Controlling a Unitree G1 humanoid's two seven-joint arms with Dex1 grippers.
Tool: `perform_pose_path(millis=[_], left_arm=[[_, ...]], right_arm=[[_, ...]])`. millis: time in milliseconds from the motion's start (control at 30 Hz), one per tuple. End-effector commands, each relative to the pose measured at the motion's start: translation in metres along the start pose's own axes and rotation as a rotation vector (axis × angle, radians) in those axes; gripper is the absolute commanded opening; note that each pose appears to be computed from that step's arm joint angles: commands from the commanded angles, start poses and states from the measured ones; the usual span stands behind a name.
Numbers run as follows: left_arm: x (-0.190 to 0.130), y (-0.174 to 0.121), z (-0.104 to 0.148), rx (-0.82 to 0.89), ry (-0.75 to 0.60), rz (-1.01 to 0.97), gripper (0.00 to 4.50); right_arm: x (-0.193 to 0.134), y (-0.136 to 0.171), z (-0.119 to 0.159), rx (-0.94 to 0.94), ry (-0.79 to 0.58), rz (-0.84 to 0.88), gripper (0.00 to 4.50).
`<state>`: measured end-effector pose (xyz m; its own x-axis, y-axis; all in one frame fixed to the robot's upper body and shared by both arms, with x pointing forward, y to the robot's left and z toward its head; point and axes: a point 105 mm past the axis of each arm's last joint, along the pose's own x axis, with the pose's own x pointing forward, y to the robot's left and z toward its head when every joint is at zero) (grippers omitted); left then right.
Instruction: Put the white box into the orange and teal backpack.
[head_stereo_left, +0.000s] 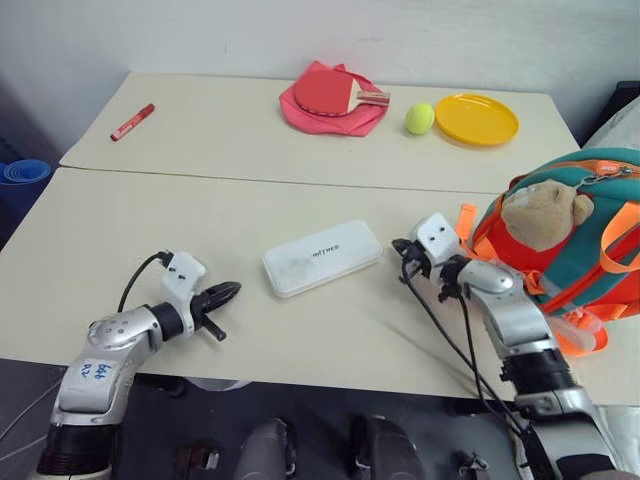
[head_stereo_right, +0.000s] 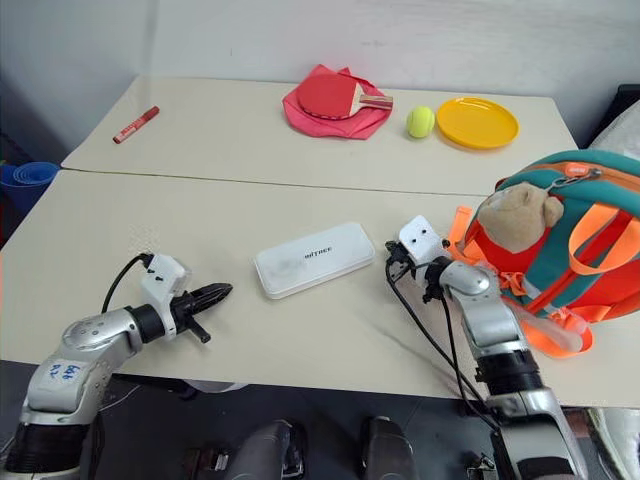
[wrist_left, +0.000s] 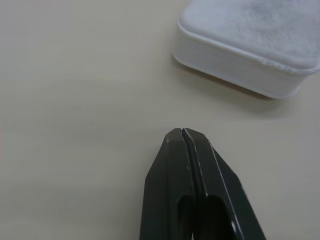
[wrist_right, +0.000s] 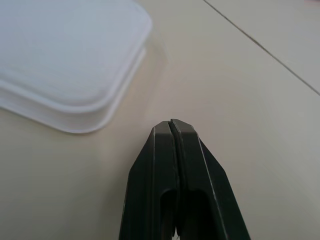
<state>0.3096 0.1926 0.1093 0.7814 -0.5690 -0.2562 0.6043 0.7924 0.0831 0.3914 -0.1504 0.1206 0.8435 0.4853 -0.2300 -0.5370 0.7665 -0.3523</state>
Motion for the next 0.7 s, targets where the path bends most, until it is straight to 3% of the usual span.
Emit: perform_pose_path(millis=[33, 367, 700], left_arm=[[0.008, 0.004, 0.012, 0.051, -0.038, 0.004, 0.01], [0.017, -0.006, 0.012, 0.03, -0.059, -0.081, 0.01], [0.021, -0.007, 0.016, 0.04, -0.064, -0.116, 0.01]], right_arm=[[0.009, -0.001, 0.019, 0.006, -0.056, 0.004, 0.0], [0.015, 0.025, 0.026, -0.005, -0.113, 0.138, 0.0], [-0.009, 0.054, 0.025, 0.015, -0.123, 0.315, 0.0]])
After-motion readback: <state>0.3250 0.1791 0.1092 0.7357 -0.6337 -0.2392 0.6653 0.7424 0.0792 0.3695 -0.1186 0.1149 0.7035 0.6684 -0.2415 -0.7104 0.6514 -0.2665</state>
